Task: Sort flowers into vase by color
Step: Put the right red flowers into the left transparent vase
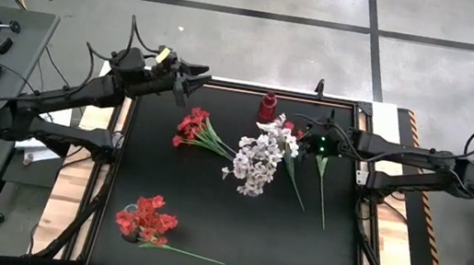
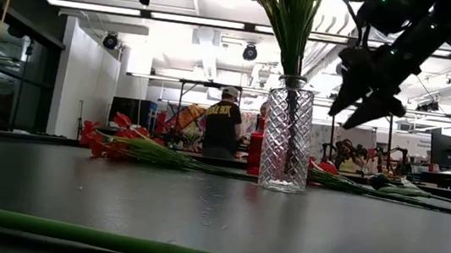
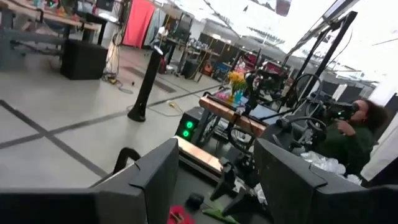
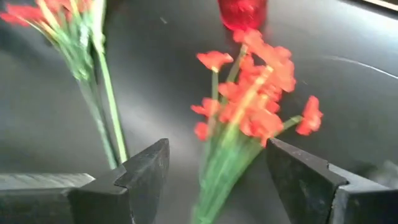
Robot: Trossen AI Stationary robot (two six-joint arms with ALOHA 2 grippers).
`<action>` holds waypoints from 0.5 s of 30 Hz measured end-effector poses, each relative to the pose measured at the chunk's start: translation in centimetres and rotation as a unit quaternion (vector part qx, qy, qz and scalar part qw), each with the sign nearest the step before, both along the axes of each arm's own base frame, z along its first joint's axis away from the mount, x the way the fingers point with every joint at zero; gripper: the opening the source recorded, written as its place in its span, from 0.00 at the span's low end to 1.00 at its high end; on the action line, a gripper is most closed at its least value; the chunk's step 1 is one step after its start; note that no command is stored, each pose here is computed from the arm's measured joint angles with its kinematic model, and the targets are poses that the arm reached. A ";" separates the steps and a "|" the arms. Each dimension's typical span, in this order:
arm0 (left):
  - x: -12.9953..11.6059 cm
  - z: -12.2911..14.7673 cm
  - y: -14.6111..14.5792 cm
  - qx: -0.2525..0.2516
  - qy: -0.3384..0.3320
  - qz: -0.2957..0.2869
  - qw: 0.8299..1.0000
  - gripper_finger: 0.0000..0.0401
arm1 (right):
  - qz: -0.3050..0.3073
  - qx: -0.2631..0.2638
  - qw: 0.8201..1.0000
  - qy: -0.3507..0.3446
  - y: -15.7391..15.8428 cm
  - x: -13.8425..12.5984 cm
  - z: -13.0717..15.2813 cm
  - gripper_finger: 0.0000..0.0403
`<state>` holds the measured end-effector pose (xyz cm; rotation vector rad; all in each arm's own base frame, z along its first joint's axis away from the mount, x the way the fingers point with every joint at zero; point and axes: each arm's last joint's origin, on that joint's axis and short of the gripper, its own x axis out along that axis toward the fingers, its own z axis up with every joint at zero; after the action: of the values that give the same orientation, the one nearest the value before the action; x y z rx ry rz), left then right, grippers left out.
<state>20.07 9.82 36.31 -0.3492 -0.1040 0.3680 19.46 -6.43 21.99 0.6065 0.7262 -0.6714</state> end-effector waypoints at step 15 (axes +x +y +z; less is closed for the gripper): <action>0.1 -1.2 0.4 -0.041 0.043 0.051 0.997 0.49 | -0.182 0.009 0.983 -0.012 -4.2 -2.1 0.0 0.64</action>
<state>20.19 10.21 35.10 -0.4091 -0.0224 0.4892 17.36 -10.66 21.97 0.7727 0.6042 -0.9933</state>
